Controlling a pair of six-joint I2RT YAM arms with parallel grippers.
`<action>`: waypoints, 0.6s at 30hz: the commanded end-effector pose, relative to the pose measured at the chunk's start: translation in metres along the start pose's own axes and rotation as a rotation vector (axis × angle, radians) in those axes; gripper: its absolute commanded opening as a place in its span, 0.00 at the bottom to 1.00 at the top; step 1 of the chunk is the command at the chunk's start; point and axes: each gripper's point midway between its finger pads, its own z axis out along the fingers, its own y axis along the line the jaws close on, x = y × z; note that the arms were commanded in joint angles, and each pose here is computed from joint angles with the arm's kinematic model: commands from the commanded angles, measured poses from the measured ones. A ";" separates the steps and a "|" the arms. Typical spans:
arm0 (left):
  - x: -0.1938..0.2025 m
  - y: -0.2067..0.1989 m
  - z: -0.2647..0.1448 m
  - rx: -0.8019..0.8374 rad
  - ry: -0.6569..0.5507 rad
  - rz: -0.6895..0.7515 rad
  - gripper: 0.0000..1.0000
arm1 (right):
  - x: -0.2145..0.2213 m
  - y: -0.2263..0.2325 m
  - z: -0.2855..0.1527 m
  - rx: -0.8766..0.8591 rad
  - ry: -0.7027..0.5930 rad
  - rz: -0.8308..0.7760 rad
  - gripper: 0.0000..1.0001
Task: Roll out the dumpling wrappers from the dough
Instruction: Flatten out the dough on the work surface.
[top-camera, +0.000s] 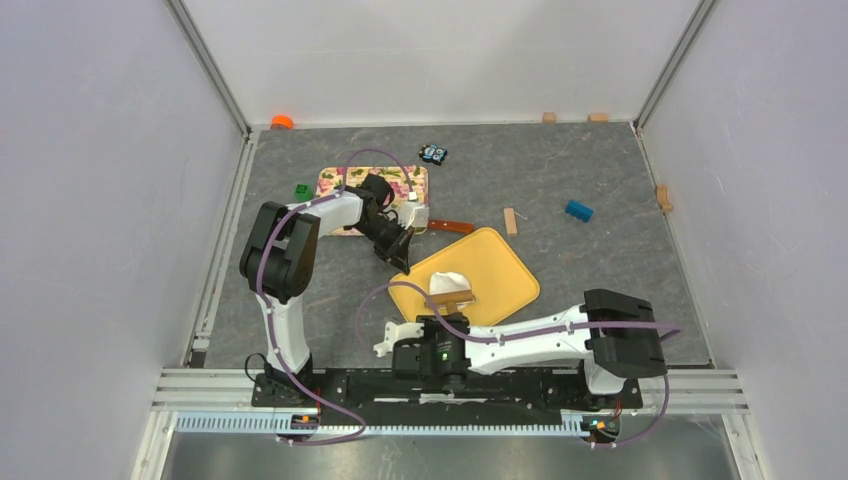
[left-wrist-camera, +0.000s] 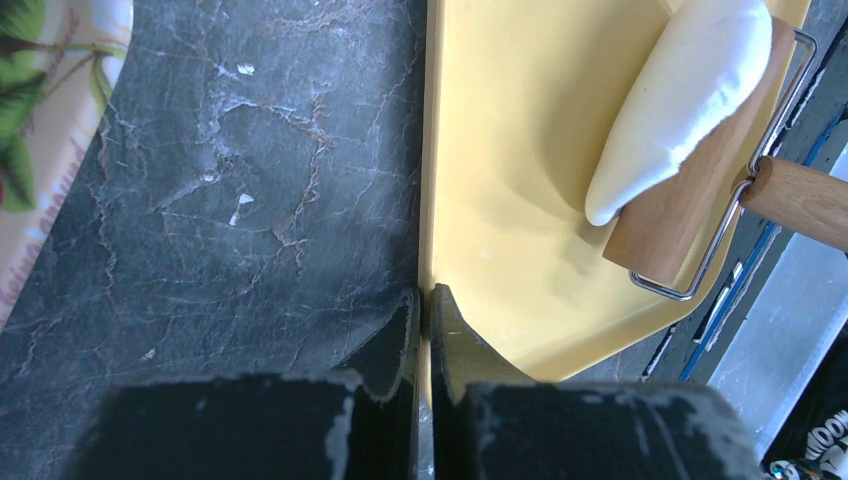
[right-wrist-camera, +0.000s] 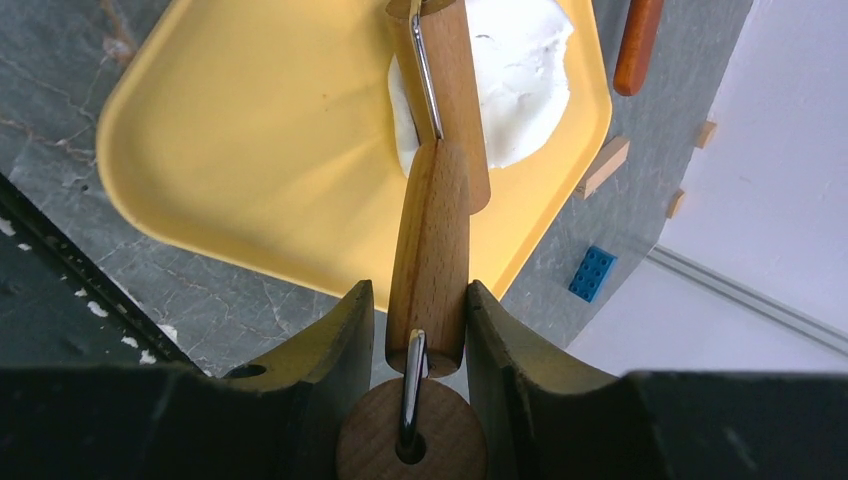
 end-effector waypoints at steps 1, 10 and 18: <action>0.031 0.024 0.012 -0.081 0.109 -0.058 0.02 | 0.015 0.060 0.006 -0.304 0.071 0.047 0.00; 0.031 0.024 0.012 -0.081 0.109 -0.057 0.02 | 0.035 0.097 -0.019 -0.348 0.094 0.038 0.00; 0.031 0.024 0.012 -0.084 0.110 -0.058 0.02 | 0.013 0.060 0.002 -0.285 0.060 0.040 0.00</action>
